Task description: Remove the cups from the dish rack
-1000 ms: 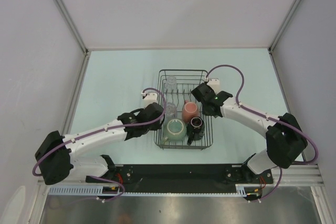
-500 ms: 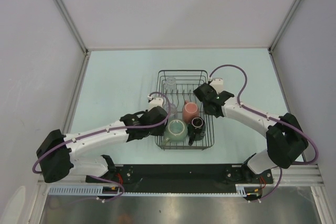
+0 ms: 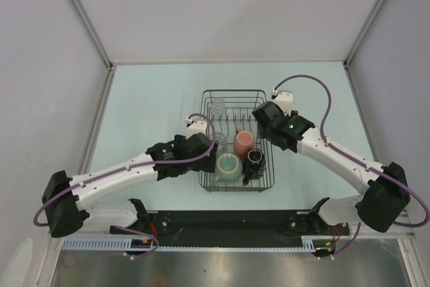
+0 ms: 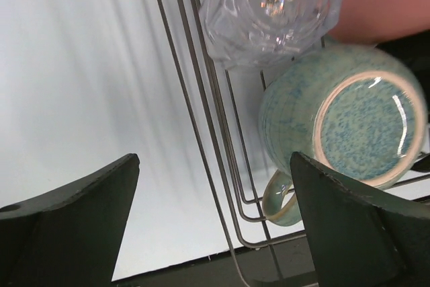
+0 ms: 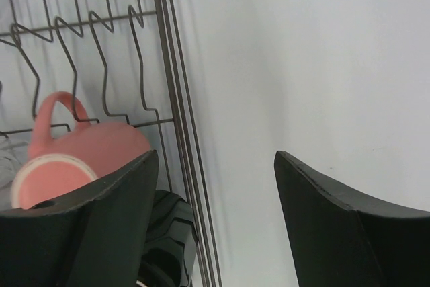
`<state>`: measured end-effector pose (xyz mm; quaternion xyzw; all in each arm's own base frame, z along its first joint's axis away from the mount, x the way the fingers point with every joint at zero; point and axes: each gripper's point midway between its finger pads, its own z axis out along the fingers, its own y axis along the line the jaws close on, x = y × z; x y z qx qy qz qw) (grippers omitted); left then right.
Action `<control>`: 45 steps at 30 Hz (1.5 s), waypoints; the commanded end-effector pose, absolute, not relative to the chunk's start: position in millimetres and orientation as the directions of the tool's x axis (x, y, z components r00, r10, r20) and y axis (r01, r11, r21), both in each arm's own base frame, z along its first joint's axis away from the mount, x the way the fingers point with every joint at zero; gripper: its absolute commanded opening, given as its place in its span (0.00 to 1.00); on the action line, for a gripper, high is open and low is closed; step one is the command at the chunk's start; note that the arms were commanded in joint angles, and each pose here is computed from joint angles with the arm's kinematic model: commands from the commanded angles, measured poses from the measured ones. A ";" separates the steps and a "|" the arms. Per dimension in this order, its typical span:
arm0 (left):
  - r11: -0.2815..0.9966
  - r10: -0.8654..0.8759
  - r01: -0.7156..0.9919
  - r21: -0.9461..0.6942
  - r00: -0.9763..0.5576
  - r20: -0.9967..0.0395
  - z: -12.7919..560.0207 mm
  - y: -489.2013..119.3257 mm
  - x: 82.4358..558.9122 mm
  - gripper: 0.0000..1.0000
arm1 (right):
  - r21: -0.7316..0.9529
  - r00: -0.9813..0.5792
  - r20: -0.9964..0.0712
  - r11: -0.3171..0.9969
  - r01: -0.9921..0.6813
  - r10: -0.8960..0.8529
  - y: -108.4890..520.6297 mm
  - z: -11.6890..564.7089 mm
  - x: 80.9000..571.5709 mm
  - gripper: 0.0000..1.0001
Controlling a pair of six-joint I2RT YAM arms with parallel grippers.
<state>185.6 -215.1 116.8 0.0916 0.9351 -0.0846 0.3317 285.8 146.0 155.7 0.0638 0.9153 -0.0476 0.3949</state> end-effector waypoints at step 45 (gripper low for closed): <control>0.983 -0.069 0.083 -0.164 -0.660 -0.748 182.9 -157.7 240.6 1.00 | 0.040 -0.634 -0.772 0.994 -0.104 -0.036 219.4 172.6 194.8 0.88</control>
